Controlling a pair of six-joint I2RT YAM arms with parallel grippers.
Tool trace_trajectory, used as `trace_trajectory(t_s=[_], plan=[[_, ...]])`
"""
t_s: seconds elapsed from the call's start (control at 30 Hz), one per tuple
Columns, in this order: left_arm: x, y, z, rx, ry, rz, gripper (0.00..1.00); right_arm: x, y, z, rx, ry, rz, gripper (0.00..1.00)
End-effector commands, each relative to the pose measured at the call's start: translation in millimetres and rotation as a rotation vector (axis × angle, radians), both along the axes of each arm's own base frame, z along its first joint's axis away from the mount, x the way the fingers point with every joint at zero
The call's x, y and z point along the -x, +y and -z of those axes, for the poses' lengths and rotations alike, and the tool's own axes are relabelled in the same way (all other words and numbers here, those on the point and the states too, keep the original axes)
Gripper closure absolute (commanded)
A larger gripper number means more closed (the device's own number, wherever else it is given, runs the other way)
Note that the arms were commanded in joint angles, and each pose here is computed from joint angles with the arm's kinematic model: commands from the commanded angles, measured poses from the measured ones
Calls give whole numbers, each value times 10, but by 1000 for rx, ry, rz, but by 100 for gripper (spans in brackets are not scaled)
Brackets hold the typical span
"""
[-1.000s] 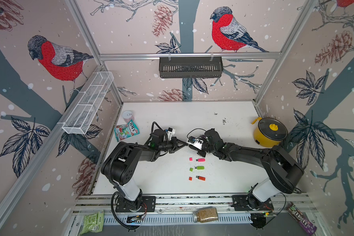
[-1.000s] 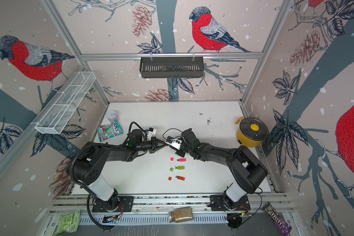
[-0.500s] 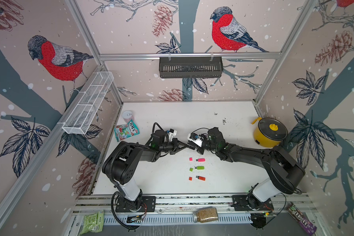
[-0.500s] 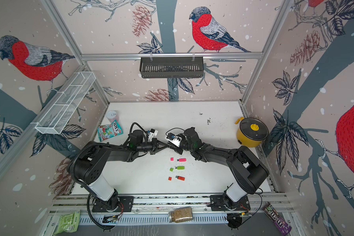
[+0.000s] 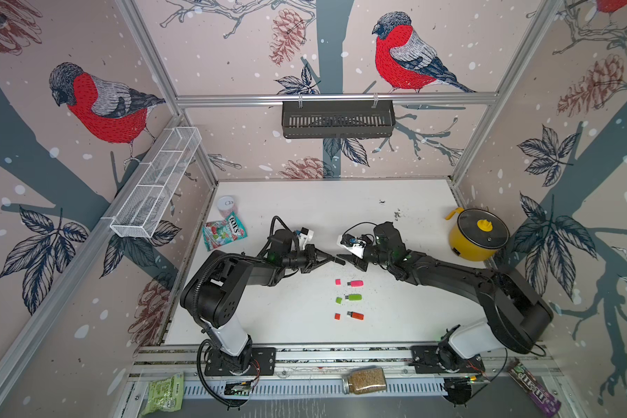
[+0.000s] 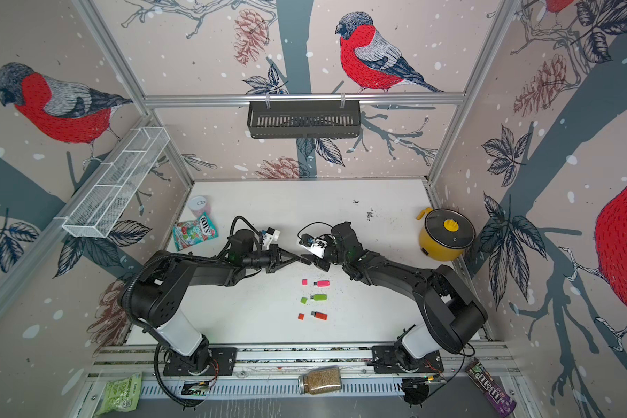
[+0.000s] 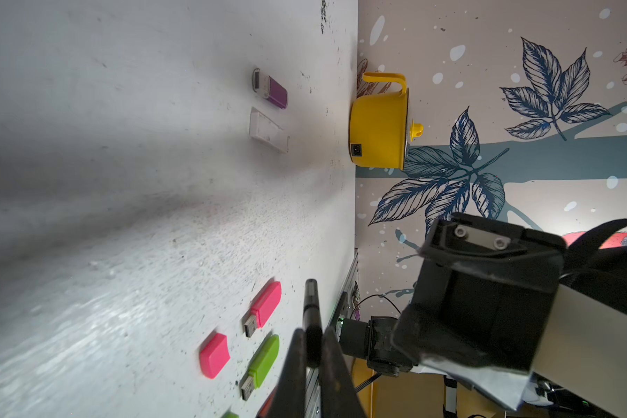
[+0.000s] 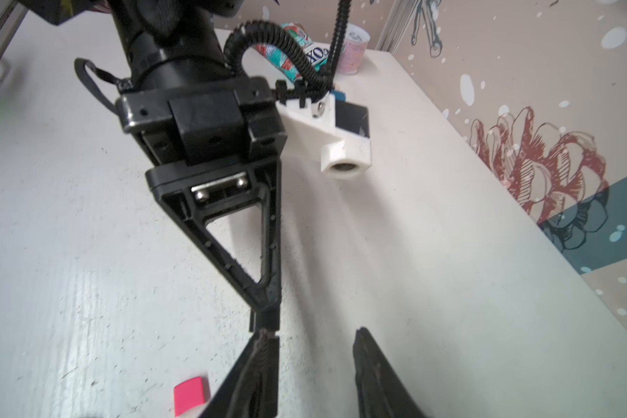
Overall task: Close the usb drive cover
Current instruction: Close the cover of the USB drive.
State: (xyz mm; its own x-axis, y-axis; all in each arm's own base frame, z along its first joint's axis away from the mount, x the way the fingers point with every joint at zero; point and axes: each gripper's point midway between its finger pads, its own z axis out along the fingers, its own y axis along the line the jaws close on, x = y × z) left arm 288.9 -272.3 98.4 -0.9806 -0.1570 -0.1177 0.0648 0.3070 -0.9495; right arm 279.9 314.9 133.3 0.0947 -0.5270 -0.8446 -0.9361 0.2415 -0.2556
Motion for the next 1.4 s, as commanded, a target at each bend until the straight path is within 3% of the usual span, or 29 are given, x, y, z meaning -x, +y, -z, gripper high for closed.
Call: trace_trajectory(t_s=[0.0,0.53,1.07,1.37], plan=[[-38,-3,-49,3,-29,-5,97,165,-134,267,111,87,-26,56],[-41,-5,-64,-2,-31,-6,97,72,20,518,175,118,-5,55],[-18,-14,-44,-5,-23,7,97,18,170,431,153,39,-6,84],[20,-49,-3,-9,-13,23,97,20,326,204,59,-22,-17,91]])
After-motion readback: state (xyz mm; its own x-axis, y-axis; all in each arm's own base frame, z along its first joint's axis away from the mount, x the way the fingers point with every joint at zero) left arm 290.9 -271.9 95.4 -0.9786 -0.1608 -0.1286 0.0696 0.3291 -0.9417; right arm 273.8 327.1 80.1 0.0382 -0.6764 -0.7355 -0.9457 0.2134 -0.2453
